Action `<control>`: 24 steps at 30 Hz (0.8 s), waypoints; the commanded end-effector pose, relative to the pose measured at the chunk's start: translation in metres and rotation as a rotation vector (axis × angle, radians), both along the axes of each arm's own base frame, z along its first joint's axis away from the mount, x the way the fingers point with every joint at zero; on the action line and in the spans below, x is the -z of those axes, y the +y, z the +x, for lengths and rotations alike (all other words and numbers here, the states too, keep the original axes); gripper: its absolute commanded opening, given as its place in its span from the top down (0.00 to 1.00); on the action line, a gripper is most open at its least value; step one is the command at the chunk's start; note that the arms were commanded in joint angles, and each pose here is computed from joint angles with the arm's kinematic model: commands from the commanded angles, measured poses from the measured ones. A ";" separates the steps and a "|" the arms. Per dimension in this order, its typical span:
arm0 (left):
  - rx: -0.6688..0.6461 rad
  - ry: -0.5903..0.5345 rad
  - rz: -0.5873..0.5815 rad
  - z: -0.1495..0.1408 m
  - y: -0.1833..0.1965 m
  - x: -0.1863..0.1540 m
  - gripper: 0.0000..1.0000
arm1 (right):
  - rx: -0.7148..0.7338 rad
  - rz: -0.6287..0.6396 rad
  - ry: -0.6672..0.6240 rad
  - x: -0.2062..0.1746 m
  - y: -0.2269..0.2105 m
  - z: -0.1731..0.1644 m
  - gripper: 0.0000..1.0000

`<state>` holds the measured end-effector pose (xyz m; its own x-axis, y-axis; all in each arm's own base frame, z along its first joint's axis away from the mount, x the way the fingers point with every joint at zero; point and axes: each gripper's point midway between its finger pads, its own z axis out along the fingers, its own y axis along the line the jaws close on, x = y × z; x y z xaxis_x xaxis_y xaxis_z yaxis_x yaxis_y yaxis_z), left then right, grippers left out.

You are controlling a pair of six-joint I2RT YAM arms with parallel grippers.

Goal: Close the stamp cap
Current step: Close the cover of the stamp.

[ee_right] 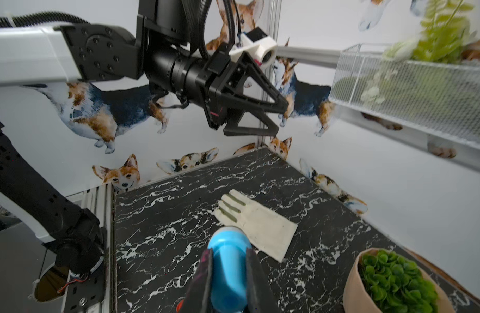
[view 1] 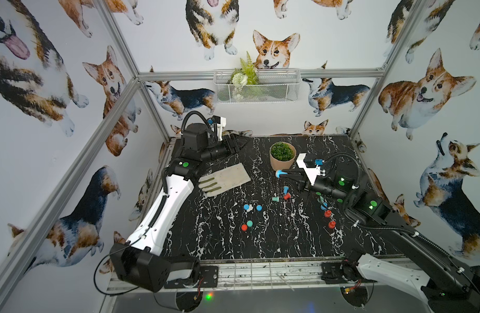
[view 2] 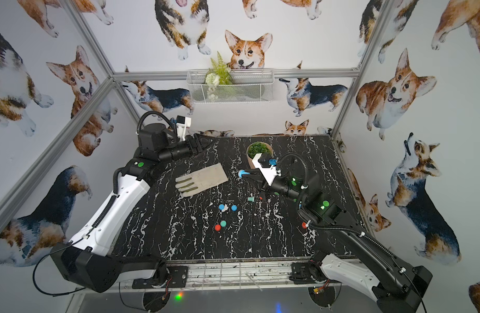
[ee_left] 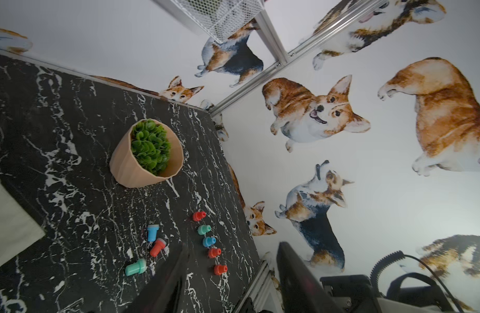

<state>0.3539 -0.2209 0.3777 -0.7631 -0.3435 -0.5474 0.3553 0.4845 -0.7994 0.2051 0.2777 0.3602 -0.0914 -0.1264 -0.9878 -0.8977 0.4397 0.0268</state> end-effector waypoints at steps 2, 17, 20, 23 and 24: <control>-0.003 0.035 0.080 0.005 0.009 0.026 0.44 | 0.025 -0.039 0.163 0.037 -0.001 -0.001 0.99; -0.049 0.164 0.307 -0.003 0.037 0.116 0.44 | 0.219 -0.303 0.669 0.156 0.025 0.028 1.00; -0.110 0.126 0.393 0.004 0.055 0.128 0.44 | 0.272 -0.392 0.739 0.178 0.027 0.036 1.00; -0.146 0.086 0.490 0.014 0.073 0.138 0.43 | 0.315 -0.427 0.795 0.197 0.030 0.043 1.00; -0.159 0.077 0.525 0.018 0.081 0.142 0.43 | 0.333 -0.427 0.819 0.203 0.032 0.046 1.00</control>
<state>0.3606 -0.1607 0.2443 -0.8102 -0.2240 -0.5417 0.1736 0.7909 -0.5868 0.2511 0.3167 0.1736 -0.7593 -0.3329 -0.5592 -0.5853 0.7249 0.3633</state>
